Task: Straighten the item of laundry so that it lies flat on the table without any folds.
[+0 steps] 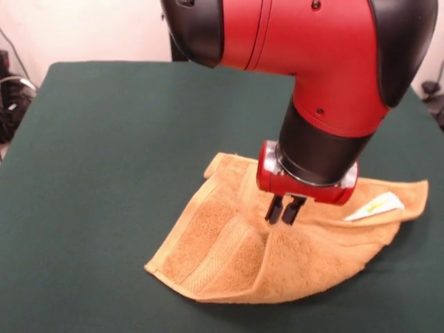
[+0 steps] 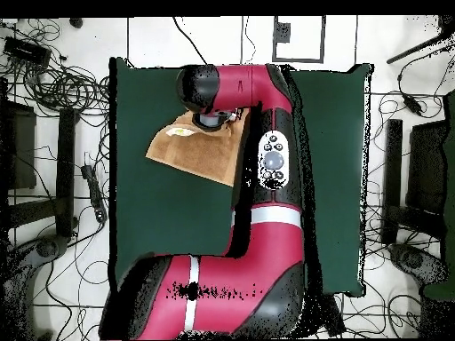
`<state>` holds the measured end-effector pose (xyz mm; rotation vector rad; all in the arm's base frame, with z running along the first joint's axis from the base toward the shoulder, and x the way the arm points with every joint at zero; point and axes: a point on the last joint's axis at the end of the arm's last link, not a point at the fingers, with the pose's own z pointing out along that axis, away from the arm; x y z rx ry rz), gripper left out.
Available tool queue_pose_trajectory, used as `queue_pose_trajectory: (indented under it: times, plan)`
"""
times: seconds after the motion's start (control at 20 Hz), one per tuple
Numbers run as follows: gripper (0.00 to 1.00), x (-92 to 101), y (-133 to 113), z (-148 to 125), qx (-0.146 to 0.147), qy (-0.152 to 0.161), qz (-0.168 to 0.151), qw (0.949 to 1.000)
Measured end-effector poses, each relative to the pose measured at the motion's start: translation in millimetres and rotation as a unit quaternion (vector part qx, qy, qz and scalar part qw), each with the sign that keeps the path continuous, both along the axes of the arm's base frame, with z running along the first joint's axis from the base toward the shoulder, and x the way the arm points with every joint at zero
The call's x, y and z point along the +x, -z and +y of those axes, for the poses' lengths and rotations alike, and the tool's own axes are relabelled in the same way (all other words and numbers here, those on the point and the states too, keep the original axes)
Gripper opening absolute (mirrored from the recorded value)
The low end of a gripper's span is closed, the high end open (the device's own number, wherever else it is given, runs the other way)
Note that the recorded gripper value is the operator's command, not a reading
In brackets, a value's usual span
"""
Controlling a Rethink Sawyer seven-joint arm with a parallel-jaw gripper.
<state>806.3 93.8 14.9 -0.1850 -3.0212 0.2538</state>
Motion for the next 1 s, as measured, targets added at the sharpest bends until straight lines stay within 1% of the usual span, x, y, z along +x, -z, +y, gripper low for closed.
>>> queue_pose_trajectory:
  times: [0.2,0.5,0.75,0.8,0.95,1.0]
  plan:
    - [0.0,8.3,7,0,0.0,0.001,-0.01,0.9999]
    - [0.0,13.4,17,2,-0.001,0.0,-0.016,0.9999]
    - [0.0,15.9,21,11,-0.011,-0.007,-0.016,0.9998]
    - [0.0,15.6,21,14,-0.021,-0.012,-0.012,0.9996]
    - [0.0,14.8,19,18,-0.035,-0.016,-0.003,0.9993]
    - [0.0,13.9,18,20,-0.047,-0.018,0.007,0.9987]
